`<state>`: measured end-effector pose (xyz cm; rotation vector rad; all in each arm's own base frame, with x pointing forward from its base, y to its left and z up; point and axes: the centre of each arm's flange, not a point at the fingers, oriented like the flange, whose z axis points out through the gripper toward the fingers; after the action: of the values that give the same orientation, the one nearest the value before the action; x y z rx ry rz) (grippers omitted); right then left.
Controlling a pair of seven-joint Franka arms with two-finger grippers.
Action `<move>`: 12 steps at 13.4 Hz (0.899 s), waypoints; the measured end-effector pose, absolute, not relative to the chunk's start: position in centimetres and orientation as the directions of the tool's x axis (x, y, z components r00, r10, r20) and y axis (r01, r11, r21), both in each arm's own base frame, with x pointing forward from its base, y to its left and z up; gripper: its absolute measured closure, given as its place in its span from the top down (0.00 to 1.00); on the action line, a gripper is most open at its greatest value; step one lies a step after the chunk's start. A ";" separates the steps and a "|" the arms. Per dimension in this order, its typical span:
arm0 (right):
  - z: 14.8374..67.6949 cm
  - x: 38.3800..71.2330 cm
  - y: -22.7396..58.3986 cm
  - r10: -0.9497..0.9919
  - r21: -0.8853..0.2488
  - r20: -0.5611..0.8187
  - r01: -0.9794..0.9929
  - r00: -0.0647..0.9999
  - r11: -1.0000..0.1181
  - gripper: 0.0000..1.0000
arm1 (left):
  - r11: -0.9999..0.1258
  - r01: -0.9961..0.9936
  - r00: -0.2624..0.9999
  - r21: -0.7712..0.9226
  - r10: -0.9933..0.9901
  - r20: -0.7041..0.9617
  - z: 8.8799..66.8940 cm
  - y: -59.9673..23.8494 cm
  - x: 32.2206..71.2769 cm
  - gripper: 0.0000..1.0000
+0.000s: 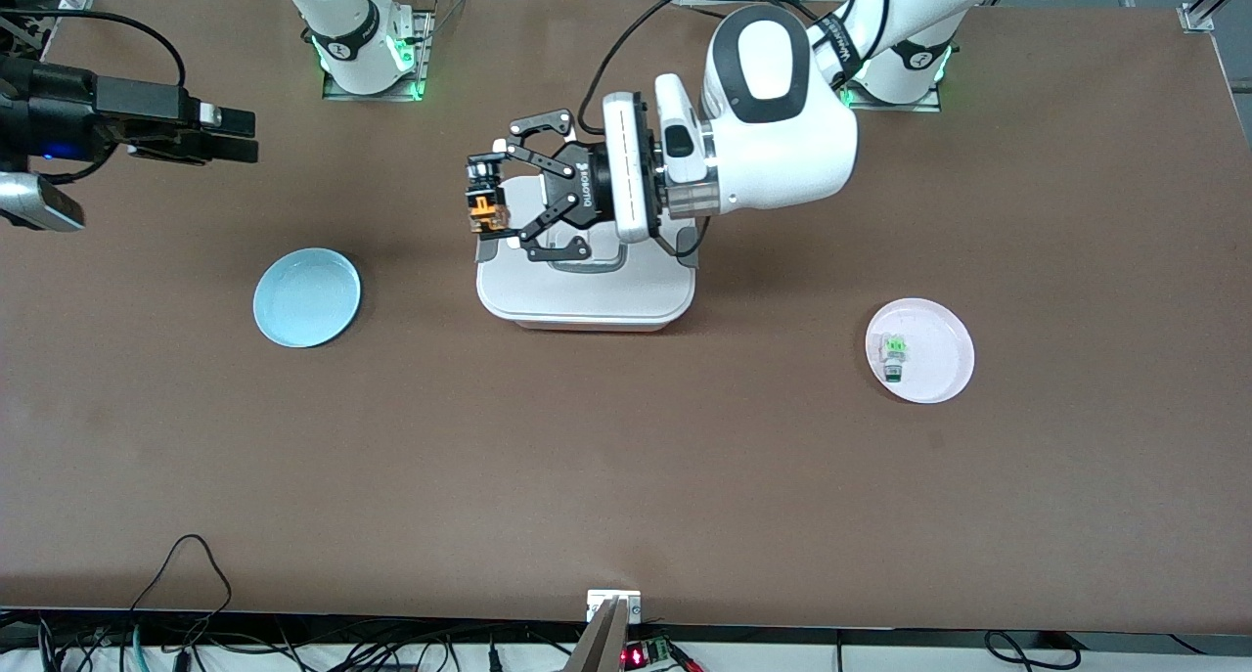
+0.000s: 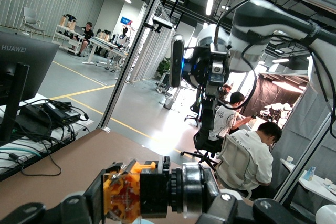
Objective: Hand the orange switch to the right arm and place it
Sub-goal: 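Lift the orange switch with the left gripper toward the white box, then reach the right gripper toward the orange switch held by the left gripper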
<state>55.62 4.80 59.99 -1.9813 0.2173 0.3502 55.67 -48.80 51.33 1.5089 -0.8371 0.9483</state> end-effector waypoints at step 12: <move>49.4 54.8 15.3 0.053 -0.791 -0.611 -0.612 0.790 -0.014 1.00 | -0.100 -0.899 0.427 0.426 0.009 0.904 52.0 -52.3 54.2 0.72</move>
<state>54.82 15.28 49.41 -1.5046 0.4713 0.5588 54.15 -52.31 51.95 1.4680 -0.8368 0.9379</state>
